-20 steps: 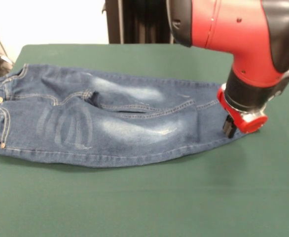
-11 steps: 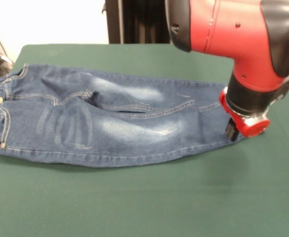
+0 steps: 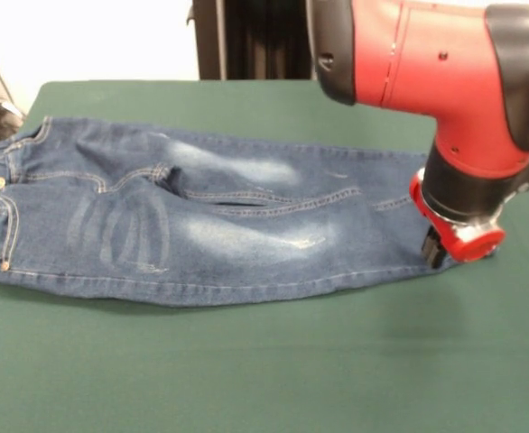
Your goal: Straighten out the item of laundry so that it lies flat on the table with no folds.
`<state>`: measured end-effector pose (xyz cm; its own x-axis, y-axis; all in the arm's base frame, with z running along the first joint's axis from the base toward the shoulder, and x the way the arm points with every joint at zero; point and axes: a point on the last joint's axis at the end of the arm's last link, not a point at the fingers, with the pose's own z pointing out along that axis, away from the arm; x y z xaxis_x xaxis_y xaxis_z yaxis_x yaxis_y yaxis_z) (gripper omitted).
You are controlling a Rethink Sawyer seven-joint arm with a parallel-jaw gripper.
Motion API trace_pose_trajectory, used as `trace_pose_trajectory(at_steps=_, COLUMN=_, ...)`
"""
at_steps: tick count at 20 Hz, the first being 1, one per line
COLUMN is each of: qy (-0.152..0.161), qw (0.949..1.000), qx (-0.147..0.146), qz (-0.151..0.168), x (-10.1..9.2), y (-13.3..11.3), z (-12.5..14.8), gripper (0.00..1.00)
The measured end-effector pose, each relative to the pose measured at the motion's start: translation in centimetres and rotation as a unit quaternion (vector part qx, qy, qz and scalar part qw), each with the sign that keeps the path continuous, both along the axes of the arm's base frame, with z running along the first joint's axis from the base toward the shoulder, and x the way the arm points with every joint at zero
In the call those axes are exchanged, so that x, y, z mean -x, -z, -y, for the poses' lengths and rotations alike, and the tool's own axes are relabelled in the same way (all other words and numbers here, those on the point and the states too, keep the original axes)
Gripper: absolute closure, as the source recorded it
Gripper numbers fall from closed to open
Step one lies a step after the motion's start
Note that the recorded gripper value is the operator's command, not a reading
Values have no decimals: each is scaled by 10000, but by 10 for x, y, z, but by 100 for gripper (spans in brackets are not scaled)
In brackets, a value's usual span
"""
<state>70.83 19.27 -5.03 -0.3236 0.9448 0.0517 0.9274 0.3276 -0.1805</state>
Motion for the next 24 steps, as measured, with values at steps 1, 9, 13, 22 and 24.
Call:
trace_pose_trajectory(at_steps=1, qy=55, qw=10000, qx=-6, qz=1, x=-4, y=0, z=-1, gripper=100)
trace_pose_trajectory(at_steps=9, qy=412, qw=9991, qx=7, qz=68, x=-16, y=-3, z=-13, gripper=100)
trace_pose_trajectory(at_steps=13, qy=601, qw=9982, qx=6, qz=87, x=-20, y=-2, z=-23, gripper=100)
trace_pose_trajectory(at_steps=22, qy=897, qw=9956, qx=105, qz=259, x=-22, y=-10, z=-61, gripper=100)
trace_pose_trajectory(at_steps=24, qy=913, qw=9953, qx=87, qz=298, x=-23, y=-12, z=-72, gripper=100)
